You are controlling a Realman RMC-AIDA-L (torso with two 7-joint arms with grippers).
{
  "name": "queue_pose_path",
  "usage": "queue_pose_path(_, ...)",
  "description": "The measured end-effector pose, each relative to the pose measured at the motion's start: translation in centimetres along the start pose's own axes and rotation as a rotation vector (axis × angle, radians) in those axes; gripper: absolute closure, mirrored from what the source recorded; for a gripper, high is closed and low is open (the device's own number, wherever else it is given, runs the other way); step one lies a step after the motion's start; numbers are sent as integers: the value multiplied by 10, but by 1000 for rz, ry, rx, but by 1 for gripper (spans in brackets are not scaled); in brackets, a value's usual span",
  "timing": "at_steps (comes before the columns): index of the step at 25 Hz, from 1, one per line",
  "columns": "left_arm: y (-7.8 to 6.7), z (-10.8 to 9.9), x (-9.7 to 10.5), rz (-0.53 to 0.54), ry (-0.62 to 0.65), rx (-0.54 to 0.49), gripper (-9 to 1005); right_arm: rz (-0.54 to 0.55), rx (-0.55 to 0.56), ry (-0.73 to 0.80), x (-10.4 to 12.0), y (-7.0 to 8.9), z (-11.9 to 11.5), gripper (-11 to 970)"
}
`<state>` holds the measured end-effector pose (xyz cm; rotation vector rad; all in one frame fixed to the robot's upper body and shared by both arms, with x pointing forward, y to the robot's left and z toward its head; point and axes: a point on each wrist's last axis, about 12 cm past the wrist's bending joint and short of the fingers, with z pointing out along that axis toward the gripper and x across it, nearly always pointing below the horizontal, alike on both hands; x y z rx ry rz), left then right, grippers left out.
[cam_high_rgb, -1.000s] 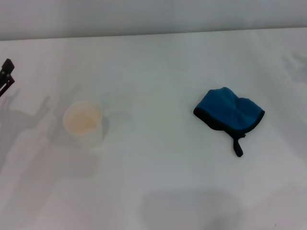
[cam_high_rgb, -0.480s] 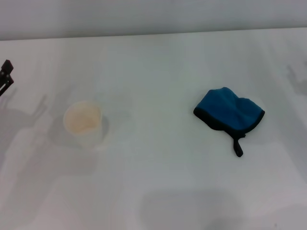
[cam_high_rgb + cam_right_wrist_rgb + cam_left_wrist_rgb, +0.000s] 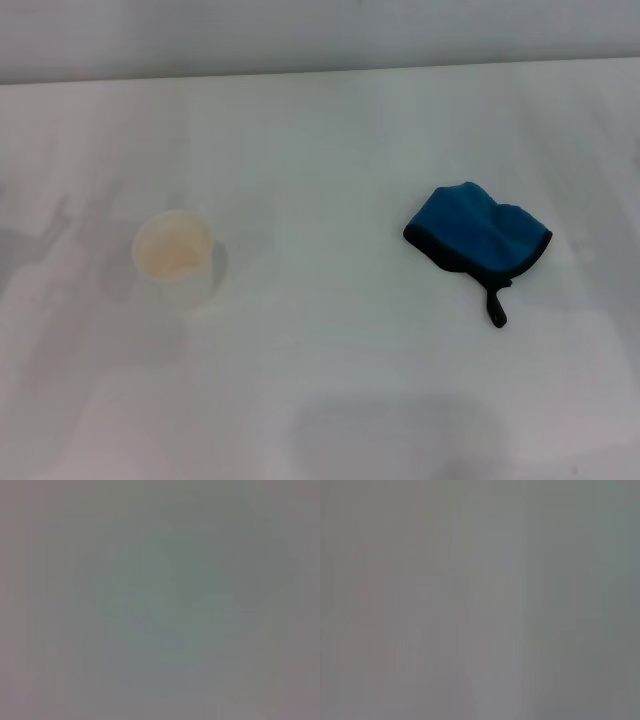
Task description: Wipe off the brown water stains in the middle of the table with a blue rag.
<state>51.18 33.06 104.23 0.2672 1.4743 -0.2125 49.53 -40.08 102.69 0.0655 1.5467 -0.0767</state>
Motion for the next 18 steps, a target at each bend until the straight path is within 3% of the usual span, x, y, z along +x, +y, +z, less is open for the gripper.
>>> queue_pose_path(3, 3, -4, 1, -21, -11, -39, 120, 21, 35, -9, 0, -3, -2, 91)
queue_pose_path(9, 6, -11, 2, -42, -49, -107, 120, 17, 43, -7, 1, -5, -5, 90)
queue_pose_path(18, 6, -14, -1, -54, -94, -126, 120, -6, 40, -37, -1, -7, -10, 90)
